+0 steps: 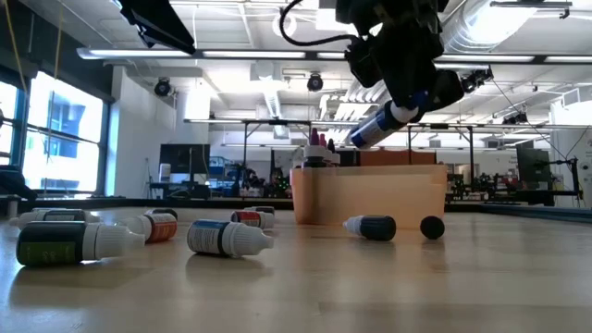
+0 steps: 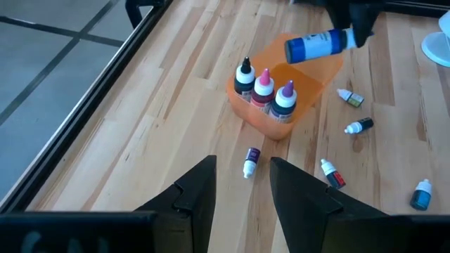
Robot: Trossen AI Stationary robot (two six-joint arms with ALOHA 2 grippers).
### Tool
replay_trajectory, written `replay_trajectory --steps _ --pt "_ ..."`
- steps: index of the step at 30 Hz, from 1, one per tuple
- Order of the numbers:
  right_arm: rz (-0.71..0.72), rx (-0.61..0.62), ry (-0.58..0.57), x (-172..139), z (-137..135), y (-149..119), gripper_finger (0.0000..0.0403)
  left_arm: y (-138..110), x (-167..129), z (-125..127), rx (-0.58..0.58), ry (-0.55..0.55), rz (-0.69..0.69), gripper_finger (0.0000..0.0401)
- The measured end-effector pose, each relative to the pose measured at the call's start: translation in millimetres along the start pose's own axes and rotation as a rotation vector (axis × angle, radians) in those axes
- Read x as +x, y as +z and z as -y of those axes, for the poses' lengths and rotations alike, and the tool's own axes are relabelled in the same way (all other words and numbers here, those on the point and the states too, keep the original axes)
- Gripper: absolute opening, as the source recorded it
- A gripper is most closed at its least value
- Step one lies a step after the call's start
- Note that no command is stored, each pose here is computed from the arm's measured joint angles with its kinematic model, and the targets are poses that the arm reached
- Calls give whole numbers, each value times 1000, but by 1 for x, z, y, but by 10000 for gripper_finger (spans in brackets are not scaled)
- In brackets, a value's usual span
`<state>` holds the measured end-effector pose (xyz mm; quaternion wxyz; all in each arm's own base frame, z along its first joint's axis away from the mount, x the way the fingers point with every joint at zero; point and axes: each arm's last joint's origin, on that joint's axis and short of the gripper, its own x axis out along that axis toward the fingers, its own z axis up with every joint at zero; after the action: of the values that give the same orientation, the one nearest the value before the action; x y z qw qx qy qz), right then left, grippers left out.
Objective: Pick & Place food coloring
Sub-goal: Adjust the big blue food coloring bottle
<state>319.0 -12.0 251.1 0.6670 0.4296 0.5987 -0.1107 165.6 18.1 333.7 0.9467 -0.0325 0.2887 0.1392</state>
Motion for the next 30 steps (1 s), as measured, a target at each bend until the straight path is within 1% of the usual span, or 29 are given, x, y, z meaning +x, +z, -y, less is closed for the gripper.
replay_trajectory --steps 4,7,11,14,16,19,21,23,30 --pt "23 49 21 -7 10 12 124 0 0 0 0 0 0 131" --pt "19 111 85 -14 20 24 124 0 0 0 7 0 0 131" --pt "-60 163 203 -19 33 36 124 0 0 0 26 1 0 131" --pt "-143 186 279 -12 38 44 124 0 0 0 28 3 0 131" --pt "-194 171 325 -5 42 50 124 0 0 0 41 9 1 131" --pt "-236 202 354 5 48 59 124 0 0 -1 48 15 1 131" --pt "-262 227 386 5 54 63 124 0 0 -1 48 18 1 131" --pt "-278 254 428 1 59 66 124 0 0 -1 48 18 0 131" --pt "-300 392 497 -13 85 78 124 0 0 -1 53 19 -4 131"
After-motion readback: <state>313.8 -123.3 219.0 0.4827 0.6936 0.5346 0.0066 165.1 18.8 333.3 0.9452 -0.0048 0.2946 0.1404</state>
